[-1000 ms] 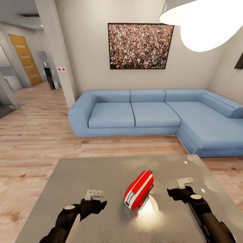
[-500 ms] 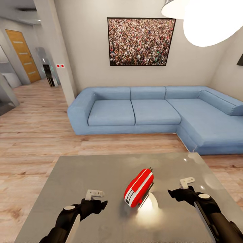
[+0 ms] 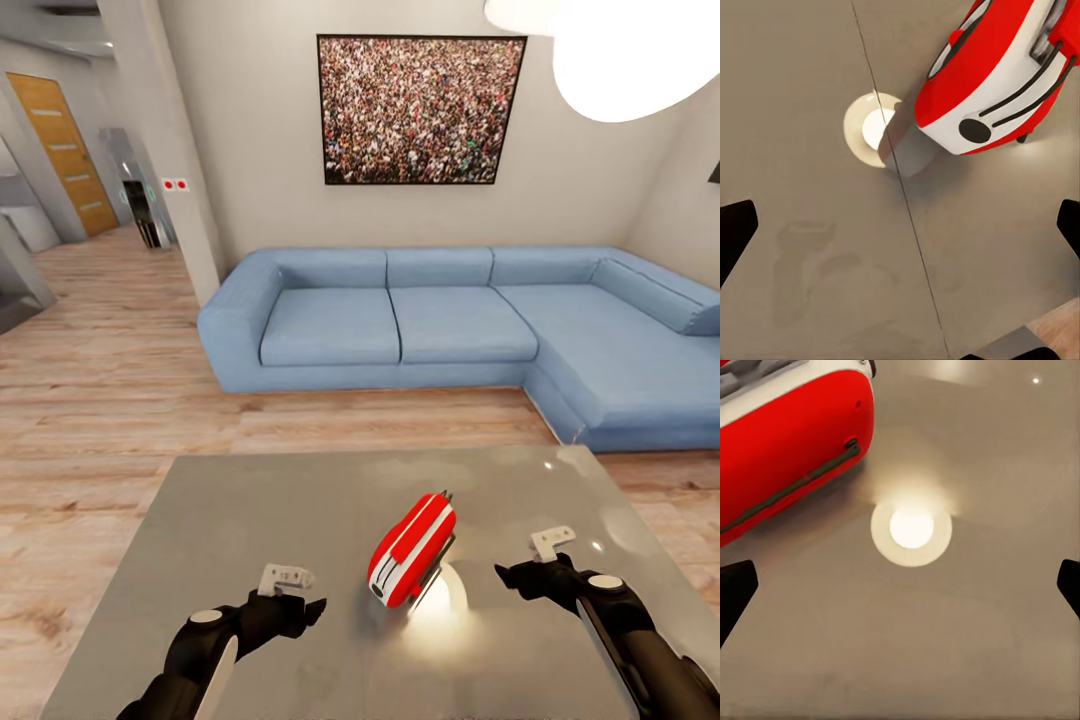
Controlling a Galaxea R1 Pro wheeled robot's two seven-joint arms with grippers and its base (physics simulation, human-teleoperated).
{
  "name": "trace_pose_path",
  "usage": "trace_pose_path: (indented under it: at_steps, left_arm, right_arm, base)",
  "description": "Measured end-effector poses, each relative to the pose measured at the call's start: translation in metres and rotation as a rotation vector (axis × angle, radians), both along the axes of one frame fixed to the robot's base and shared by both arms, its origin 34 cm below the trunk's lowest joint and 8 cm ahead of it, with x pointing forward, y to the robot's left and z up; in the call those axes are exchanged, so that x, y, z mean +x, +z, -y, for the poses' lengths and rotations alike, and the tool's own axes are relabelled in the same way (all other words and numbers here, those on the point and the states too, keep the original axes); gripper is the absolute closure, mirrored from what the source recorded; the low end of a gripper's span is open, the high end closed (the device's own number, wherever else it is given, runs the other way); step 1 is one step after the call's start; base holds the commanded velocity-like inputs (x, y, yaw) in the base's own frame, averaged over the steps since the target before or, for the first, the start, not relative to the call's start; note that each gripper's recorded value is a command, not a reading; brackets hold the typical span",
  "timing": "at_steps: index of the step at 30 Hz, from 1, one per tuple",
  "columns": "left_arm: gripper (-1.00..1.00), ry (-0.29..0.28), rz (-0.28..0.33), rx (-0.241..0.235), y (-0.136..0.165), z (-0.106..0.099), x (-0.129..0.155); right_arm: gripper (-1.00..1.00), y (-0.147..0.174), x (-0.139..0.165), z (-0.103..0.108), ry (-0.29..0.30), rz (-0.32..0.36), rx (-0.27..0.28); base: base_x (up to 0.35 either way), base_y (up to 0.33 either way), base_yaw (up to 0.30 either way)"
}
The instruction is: Turn on the radio receiver that's on the table in the living room.
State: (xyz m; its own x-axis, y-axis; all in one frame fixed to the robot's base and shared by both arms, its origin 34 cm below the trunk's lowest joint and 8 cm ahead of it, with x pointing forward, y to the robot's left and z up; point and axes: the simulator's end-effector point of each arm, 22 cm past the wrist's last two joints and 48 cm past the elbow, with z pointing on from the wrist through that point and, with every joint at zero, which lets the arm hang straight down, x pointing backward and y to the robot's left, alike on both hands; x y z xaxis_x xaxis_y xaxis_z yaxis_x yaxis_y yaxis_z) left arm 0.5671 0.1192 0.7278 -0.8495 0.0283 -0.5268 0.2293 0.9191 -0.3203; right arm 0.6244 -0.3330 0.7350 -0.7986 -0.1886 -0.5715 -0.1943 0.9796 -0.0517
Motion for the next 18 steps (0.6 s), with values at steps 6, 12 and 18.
trace_pose_path:
  at_steps: [6,12,18]
  left_arm:
    - [-1.0,0.0,-0.01,0.0,-0.004,0.0,-0.002]
    - [-1.0,0.0,-0.02,0.001,-0.009,-0.001,-0.004]
    - [-1.0,0.0,-0.03,0.001,-0.013,-0.001,-0.006]
  right_arm:
    - [-1.0,-0.006,-0.003,0.0,-0.001,-0.013,0.0]
    - [-1.0,-0.011,-0.004,0.0,-0.001,-0.022,0.0]
    - [-1.0,-0.016,-0.006,0.001,-0.002,-0.032,-0.002]
  base:
    - [0.0,0.0,0.0]
    - [0.0,0.0,0.0]
    - [0.0,0.0,0.0]
